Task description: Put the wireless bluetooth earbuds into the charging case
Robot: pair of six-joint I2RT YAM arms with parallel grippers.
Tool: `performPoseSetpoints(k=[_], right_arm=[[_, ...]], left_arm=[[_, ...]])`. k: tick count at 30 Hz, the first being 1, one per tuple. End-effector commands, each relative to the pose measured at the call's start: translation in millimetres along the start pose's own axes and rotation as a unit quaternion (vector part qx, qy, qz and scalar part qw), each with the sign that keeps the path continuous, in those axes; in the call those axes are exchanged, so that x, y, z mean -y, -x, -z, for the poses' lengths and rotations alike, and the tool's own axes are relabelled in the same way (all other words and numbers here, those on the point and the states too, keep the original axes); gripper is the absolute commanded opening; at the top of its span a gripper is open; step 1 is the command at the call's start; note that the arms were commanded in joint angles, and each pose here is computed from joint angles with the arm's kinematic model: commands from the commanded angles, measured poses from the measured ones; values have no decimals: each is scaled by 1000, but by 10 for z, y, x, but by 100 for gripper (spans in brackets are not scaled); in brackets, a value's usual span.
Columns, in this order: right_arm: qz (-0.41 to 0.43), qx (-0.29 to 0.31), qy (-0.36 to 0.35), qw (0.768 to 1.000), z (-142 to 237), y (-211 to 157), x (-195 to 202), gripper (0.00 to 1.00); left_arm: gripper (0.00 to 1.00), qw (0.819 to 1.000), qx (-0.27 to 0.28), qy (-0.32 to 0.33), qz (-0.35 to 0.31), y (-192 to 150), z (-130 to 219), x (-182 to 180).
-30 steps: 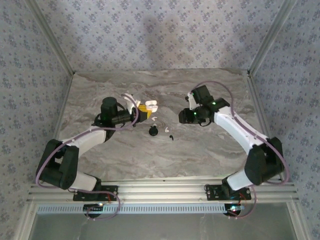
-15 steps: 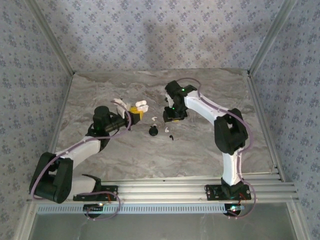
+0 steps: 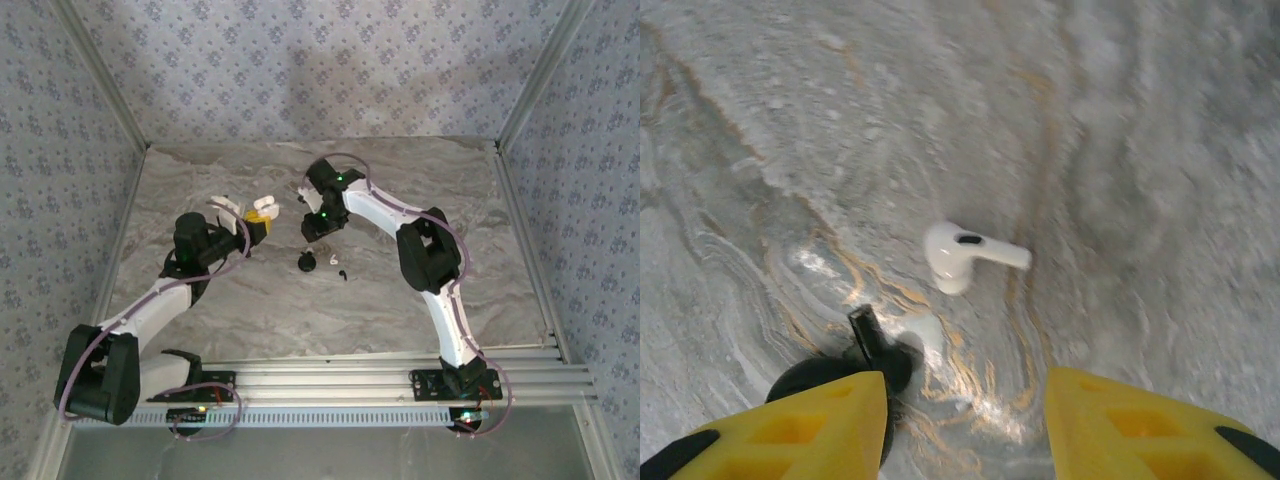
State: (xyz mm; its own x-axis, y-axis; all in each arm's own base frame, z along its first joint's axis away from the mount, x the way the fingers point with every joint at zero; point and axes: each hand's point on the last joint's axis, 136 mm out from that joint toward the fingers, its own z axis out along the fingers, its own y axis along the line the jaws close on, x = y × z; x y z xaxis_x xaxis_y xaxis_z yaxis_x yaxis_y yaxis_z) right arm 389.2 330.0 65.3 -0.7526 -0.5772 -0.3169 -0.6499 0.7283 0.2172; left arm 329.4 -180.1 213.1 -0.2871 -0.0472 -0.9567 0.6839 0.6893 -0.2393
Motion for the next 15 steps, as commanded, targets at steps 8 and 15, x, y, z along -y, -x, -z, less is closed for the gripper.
performPoseSetpoints(k=[8,15], right_arm=[[279,97,67,953,238,274,-101,51],[261,17,82,962,204,-202,-41,52]], left_arm=[[12,1000,-2,23,4,36,80,-67],[12,1000,-7,30,5,8,70,-106]])
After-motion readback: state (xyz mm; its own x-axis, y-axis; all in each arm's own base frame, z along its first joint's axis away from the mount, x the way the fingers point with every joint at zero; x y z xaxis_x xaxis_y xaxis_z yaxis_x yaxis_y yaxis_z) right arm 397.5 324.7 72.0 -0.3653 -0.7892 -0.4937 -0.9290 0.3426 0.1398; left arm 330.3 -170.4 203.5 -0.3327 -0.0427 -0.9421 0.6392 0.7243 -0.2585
